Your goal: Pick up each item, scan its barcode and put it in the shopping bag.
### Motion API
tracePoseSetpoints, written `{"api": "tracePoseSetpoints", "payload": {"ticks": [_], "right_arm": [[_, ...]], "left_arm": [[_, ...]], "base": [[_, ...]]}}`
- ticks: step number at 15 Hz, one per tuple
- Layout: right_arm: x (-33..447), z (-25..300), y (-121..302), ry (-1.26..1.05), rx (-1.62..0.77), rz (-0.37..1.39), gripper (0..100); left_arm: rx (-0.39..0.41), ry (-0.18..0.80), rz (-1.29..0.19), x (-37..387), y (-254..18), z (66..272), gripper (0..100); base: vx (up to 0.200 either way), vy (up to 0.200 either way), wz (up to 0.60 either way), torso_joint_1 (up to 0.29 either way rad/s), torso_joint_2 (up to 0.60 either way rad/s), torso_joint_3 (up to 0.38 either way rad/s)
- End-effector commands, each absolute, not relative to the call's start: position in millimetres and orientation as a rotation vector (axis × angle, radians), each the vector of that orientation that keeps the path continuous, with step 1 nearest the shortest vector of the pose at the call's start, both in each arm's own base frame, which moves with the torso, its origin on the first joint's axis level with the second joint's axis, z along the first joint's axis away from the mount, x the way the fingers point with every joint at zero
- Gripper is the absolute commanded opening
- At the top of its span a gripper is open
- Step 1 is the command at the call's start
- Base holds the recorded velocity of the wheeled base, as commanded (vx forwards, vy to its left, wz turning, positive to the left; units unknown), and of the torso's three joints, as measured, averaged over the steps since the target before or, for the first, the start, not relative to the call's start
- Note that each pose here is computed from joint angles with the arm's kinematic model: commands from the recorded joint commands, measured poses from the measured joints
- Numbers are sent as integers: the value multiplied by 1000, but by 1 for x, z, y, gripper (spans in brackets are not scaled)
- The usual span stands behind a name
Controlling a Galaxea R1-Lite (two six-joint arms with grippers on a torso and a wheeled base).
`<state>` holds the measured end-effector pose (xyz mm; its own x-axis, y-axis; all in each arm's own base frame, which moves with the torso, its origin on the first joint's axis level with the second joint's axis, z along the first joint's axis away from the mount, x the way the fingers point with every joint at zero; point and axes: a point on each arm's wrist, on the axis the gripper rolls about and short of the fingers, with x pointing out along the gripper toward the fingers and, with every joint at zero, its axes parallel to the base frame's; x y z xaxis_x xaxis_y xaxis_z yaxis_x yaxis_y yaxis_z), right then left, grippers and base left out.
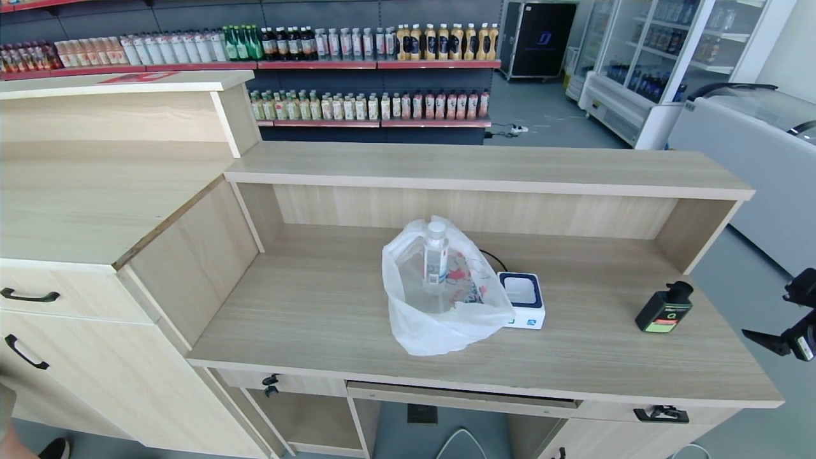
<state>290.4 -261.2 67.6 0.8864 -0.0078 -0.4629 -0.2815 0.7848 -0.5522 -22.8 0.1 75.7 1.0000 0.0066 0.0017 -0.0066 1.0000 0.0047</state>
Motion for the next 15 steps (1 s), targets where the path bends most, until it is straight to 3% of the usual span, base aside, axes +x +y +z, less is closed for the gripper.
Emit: {"api": "tracePoseSetpoints", "payload": {"ticks": [1, 15], "right_arm": [[297, 60, -268, 465, -655, 156, 100], [360, 16, -249, 406, -670, 328, 100]], "left_arm": [[5, -2, 8, -23, 0, 76, 100], [3, -2, 8, -23, 0, 76, 100]], "base": [[0, 0, 0, 0, 0, 0], [0, 0, 0, 0, 0, 0]]}}
